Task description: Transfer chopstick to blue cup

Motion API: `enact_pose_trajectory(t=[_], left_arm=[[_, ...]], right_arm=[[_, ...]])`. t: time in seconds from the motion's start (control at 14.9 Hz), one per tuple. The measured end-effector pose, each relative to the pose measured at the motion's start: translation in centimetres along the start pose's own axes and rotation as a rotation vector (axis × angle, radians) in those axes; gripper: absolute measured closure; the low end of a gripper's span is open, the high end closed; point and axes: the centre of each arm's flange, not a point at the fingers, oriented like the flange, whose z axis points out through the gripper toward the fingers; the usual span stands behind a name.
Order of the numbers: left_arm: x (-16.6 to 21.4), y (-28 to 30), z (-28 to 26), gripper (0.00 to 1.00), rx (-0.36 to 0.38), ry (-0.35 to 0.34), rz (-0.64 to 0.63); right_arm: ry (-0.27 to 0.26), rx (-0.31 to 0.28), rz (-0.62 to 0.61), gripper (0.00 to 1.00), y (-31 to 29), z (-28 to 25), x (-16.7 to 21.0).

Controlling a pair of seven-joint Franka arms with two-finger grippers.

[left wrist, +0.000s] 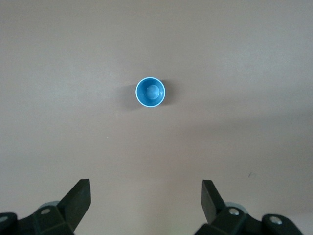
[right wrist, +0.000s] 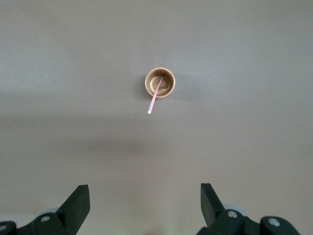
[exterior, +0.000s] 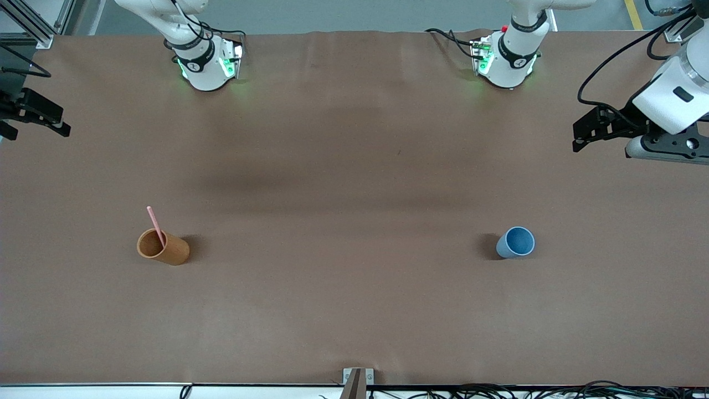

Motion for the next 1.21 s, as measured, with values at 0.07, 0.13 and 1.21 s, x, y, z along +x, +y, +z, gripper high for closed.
enact_pose_trajectory(t=[0.07,0.13,1.21], left_arm=[[0.0,0.0,0.0,0.0,0.0,0.0,0.002],[0.0,0.0,0.0,0.0,0.0,-0.001,0.003],[8.1,-5.6,27.9,0.0,-0.008,-0.019,-0.043]], right_arm=[[0.0,0.0,0.0,0.0,0.0,0.0,0.0],[0.0,0.0,0.0,0.0,0.0,0.0,0.0],[0.041,-0.003,0.036,0.05,2.3,17.9,3.1]])
